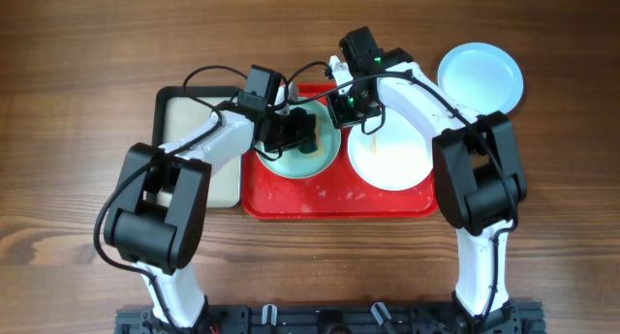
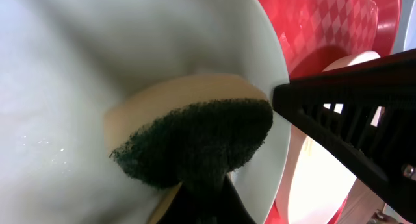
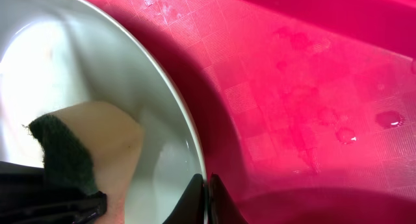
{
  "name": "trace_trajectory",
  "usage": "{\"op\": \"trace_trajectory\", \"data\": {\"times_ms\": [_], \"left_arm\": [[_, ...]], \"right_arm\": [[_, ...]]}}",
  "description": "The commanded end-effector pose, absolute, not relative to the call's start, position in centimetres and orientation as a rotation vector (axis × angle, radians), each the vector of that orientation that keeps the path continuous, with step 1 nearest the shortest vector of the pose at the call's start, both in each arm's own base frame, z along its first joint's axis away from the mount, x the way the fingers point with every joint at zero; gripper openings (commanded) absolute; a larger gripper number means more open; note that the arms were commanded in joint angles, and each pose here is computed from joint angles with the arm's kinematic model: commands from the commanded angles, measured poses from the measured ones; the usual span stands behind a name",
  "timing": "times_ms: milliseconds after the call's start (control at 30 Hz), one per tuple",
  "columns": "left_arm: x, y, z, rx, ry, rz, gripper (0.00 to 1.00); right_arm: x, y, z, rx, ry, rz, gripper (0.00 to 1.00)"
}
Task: Clean dirty plates on tray and stack at the side
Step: 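Move the sponge back over the black tray with the left gripper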
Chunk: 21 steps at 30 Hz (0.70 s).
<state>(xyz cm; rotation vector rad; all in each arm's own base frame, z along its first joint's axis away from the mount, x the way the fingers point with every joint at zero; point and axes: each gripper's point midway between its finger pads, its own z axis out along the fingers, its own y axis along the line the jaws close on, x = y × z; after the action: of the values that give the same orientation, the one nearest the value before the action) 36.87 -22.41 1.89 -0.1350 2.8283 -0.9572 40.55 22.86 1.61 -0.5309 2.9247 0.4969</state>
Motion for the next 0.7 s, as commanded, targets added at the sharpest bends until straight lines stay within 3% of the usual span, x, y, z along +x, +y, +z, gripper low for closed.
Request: {"op": "trace_trajectory", "data": {"times_ms": [0,200,400,500,567,667], "left_arm": [[37.5,-22.0,5.4,-0.105,2.747,-1.012,0.04],[38.8,-17.8,12.8,-0.147,2.573,-0.922,0.04],[37.8,-8.1,11.8,-0.485,2.649,-0.655,0.04],[37.4,-5.0,11.3,-0.503,2.664,-0.602,0.04],[37.0,-3.0,10.9,-0.483,2.682,-0.550,0.04],[36.7,-1.1,10.4,-0.486,2.695,-0.464,0.04]], "right_arm": [[39.9,23.4,1.0,-0.530,2.944,0.531,0.04],[39.9,23.4,1.0,-0.530,2.945,0.531,0.05],[39.9,23.4,1.0,-0.530,2.945,0.531,0.07],[40.0,23.4,1.0,-0.530,2.942,0.531,0.14],[40.0,23.5,1.0,-0.530,2.941,0.531,0.28],[40.0,23.5,1.0,-0.530,2.941,0.531,0.36]]}}
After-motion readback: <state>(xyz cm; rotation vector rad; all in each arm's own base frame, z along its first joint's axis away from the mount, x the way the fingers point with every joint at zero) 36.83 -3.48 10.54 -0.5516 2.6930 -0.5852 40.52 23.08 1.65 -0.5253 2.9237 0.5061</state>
